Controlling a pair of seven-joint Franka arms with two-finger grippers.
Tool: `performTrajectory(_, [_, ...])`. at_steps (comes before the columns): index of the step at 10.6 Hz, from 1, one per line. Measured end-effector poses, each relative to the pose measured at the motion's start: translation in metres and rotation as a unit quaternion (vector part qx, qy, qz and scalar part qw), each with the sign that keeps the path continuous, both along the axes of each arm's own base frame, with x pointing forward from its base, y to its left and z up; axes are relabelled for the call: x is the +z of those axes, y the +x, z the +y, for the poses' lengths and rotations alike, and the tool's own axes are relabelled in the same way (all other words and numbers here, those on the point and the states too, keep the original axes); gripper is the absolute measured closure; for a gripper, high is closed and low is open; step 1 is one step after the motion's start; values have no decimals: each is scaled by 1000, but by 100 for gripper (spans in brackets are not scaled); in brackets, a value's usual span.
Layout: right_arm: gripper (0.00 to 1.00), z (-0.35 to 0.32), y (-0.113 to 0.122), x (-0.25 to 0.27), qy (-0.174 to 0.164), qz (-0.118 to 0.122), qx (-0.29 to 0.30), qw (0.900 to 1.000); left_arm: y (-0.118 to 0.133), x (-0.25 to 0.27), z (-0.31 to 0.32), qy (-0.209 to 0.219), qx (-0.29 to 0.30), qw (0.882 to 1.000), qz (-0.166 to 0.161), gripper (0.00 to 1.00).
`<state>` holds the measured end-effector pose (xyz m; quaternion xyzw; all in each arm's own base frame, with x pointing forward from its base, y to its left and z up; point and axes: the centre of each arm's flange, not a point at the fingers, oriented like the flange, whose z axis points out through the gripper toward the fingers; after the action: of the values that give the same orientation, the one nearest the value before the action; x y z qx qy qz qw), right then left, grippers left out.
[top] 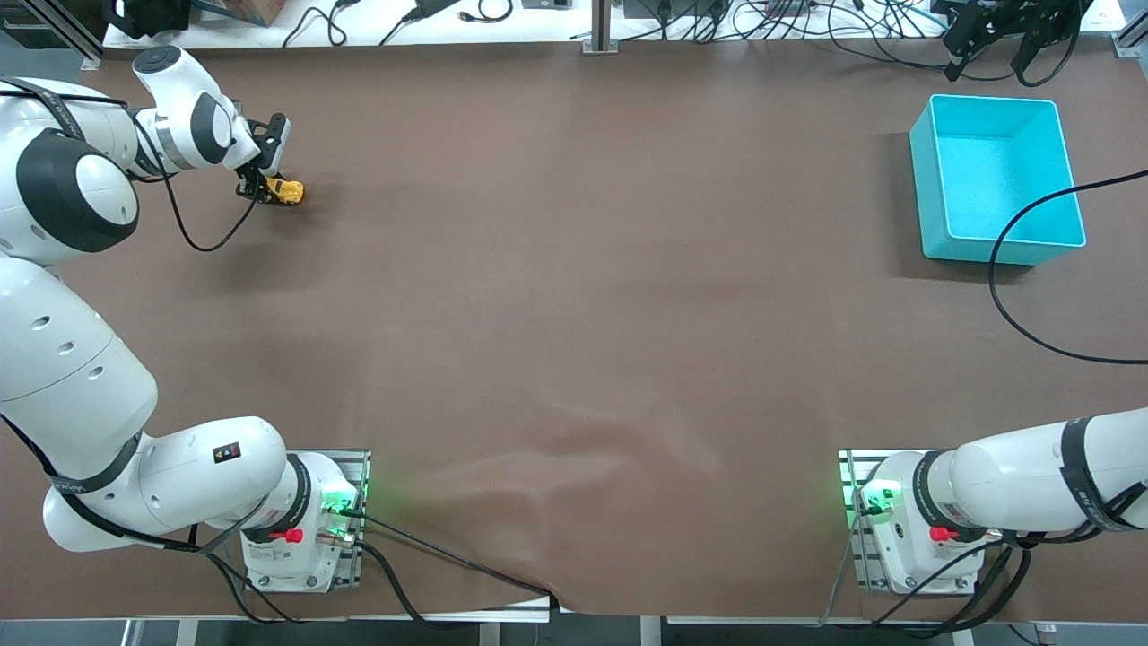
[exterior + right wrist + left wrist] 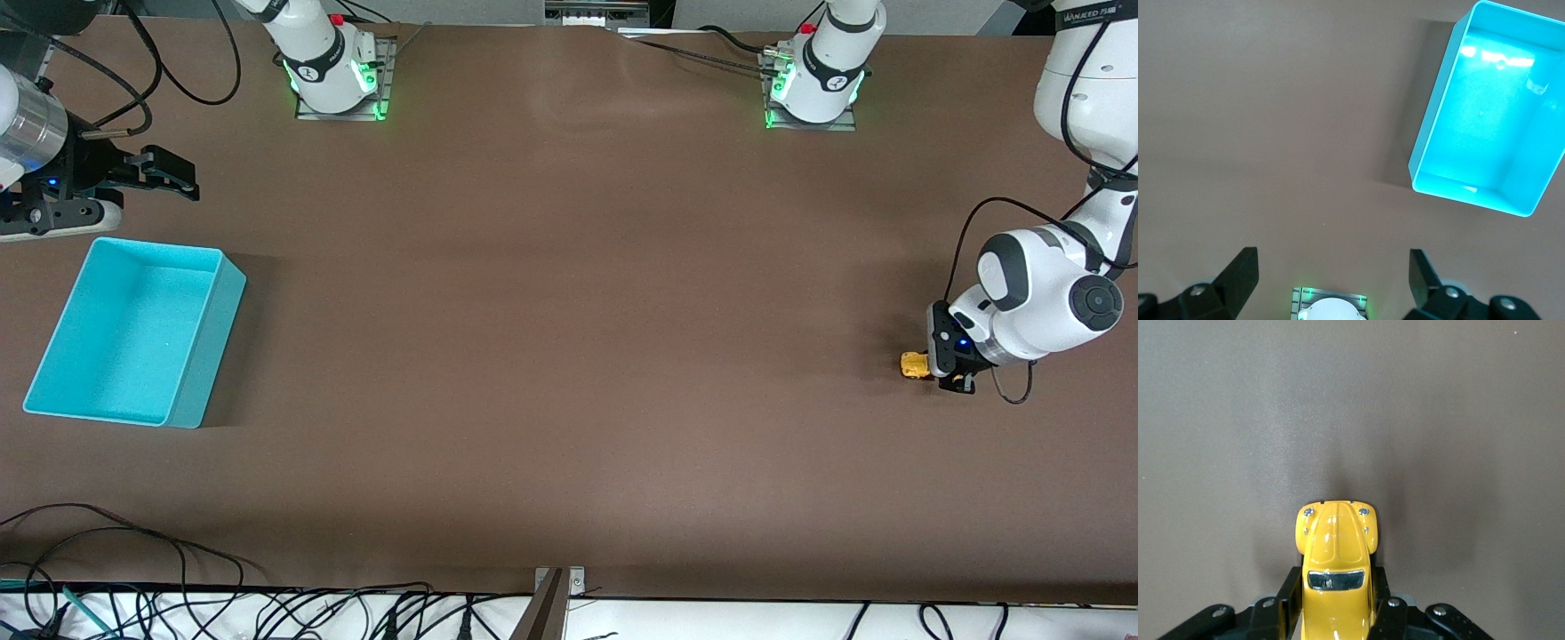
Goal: Wind up and store yellow beetle car
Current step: 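Drag the held car backward along the table with the left gripper, then open the left gripper to release the car and raise it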
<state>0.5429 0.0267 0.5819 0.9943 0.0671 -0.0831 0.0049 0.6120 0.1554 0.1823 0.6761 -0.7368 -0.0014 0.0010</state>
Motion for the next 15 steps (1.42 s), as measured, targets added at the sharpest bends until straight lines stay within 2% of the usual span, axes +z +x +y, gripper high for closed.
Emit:
performTrajectory(2, [0,0,0,0,0,0,0,1000,0,0,0,-1,1,1000,0,54])
performTrajectory(3, [0,0,0,0,0,0,0,1000,0,-4,1,-4,4,1000,1,46])
performTrajectory(6, [0,0,0,0,0,0,0,1000,6,-14,0,-12,6,1000,7,7])
performTrajectory(7, [0,0,0,0,0,0,0,1000,14,-3,-6,-19,1,1000,15,0])
performTrajectory(11, [0,0,0,0,0,0,0,1000,39,84,-25,-24,9,999,43,0])
performTrajectory(15, [0,0,0,0,0,0,0,1000,54,159,-31,-21,102,990,91,0])
